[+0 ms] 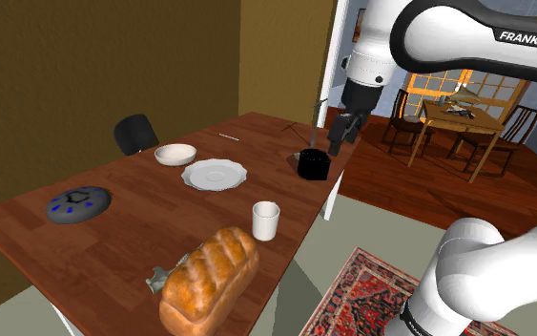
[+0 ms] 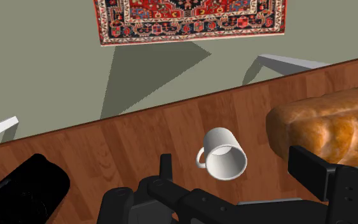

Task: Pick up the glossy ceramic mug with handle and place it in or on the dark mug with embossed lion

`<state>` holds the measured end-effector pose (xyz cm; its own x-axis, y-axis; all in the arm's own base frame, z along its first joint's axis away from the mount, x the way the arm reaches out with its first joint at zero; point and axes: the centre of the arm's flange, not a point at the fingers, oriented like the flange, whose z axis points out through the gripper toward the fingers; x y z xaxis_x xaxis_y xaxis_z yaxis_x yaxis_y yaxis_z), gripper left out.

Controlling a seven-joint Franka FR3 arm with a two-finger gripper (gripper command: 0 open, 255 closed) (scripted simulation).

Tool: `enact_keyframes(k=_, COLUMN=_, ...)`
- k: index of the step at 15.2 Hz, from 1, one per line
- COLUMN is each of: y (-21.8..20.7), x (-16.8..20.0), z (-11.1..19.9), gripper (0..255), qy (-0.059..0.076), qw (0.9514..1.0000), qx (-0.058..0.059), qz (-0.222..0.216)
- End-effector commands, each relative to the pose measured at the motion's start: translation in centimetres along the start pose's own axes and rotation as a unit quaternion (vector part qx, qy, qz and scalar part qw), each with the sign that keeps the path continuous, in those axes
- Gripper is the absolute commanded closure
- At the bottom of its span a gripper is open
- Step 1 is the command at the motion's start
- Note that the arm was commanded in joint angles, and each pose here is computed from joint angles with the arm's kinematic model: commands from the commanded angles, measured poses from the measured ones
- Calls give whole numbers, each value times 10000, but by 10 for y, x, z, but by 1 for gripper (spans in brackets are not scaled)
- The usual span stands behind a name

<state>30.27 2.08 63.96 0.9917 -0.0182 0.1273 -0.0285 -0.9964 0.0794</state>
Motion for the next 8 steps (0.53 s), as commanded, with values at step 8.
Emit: enact_keyframes(k=8, y=-35, x=38, z=76, gripper=0, qy=24, qw=9998, qx=-13, qz=176)
